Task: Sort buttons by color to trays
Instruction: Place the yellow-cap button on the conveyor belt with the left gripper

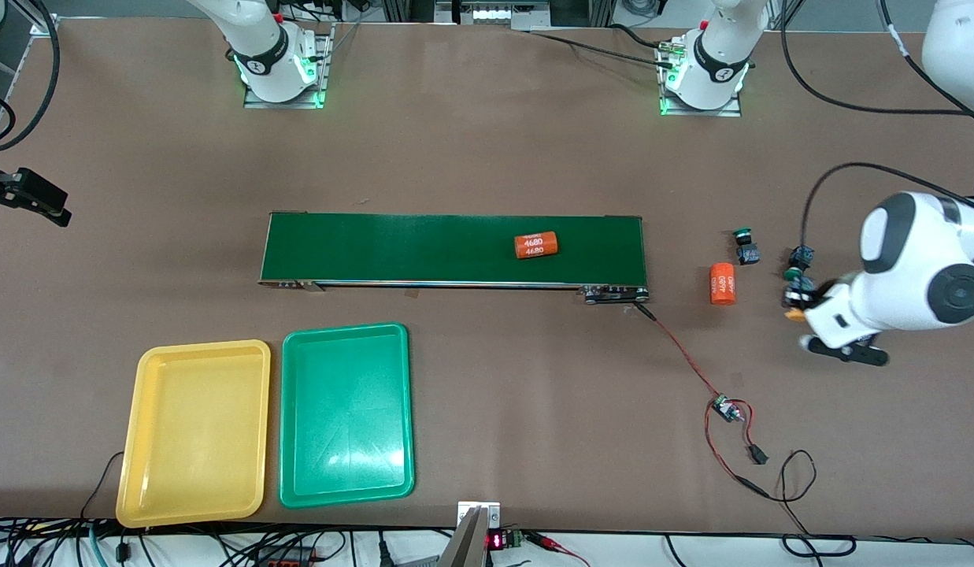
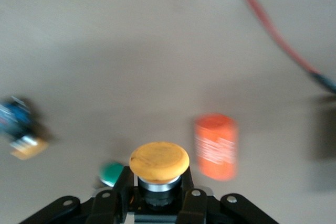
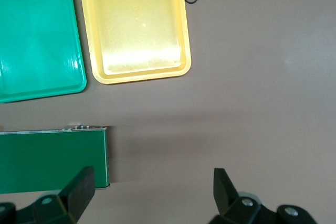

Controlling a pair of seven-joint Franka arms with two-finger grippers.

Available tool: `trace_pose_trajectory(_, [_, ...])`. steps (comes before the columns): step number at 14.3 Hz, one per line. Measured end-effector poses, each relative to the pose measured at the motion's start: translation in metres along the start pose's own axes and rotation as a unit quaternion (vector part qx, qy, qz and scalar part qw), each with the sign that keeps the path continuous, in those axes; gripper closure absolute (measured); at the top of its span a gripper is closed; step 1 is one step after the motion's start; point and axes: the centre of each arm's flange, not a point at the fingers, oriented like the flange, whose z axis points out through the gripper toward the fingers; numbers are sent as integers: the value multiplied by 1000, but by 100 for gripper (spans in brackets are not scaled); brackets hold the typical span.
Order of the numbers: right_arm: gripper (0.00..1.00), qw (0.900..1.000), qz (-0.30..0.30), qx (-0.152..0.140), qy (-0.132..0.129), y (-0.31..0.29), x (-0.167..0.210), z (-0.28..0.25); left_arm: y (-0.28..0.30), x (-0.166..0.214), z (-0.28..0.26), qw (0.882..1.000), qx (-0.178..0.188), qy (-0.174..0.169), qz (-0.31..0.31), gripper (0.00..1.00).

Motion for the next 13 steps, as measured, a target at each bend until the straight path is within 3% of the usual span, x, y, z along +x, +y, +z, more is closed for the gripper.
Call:
trace_pose_trajectory(4, [0,1000,-6,9,0,-10,0,0,99,-10,1,999,-44,-32,1,60])
trace_pose_trajectory(7, [0,1000,-7,23,0,-16,0,0,181,-15,13,998,-36,-42,5,60])
trace_pose_trajectory(10, [0,999,-24,25,1,-36,1,-2,265,-20,37,999,-35,-31,-9,60])
trace_pose_trajectory(13, [0,999,-28,25,1,-41,0,-2,295,-22,58,998,-39,-36,-18,60])
